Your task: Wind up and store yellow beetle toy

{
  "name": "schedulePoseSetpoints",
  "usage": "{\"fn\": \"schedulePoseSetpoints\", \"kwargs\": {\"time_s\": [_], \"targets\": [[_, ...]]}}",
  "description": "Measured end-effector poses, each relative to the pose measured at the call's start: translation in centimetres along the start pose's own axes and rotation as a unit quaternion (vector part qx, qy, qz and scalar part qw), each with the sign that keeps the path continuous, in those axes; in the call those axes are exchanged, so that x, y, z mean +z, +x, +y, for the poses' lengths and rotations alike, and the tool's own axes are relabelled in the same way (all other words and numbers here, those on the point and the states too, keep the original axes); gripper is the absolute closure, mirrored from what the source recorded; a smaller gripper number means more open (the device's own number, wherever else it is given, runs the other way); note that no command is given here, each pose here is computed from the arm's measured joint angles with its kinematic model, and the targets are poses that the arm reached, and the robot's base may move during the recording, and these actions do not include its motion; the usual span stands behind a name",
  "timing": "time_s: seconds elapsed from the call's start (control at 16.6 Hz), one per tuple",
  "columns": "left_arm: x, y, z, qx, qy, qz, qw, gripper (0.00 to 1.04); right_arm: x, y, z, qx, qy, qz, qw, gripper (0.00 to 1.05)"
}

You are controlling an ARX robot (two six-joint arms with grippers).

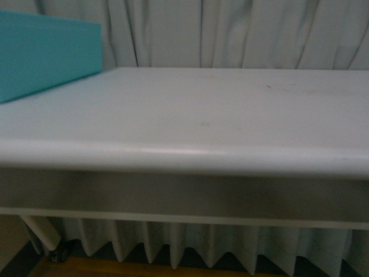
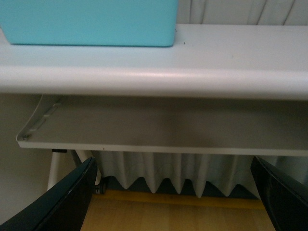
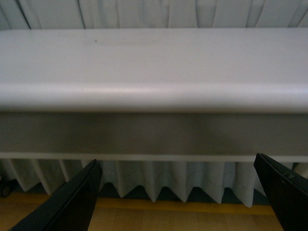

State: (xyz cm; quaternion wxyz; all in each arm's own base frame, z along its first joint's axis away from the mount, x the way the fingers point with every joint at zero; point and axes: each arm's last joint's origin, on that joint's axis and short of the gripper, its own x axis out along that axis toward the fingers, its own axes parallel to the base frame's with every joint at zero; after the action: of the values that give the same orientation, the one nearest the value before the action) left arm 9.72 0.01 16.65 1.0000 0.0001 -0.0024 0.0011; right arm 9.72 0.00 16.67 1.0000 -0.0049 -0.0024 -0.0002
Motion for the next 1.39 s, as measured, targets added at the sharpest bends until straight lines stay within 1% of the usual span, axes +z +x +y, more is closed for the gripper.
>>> {"fn": "schedulePoseSetpoints", "kwargs": {"time_s": [1.39], "targets": [[-0.01,0.0,0.0,-0.001,0.0,0.001,1.0,0.07,-0.01,0.0,0.0,0.0,0.0,0.001,1.0,0.07]]}}
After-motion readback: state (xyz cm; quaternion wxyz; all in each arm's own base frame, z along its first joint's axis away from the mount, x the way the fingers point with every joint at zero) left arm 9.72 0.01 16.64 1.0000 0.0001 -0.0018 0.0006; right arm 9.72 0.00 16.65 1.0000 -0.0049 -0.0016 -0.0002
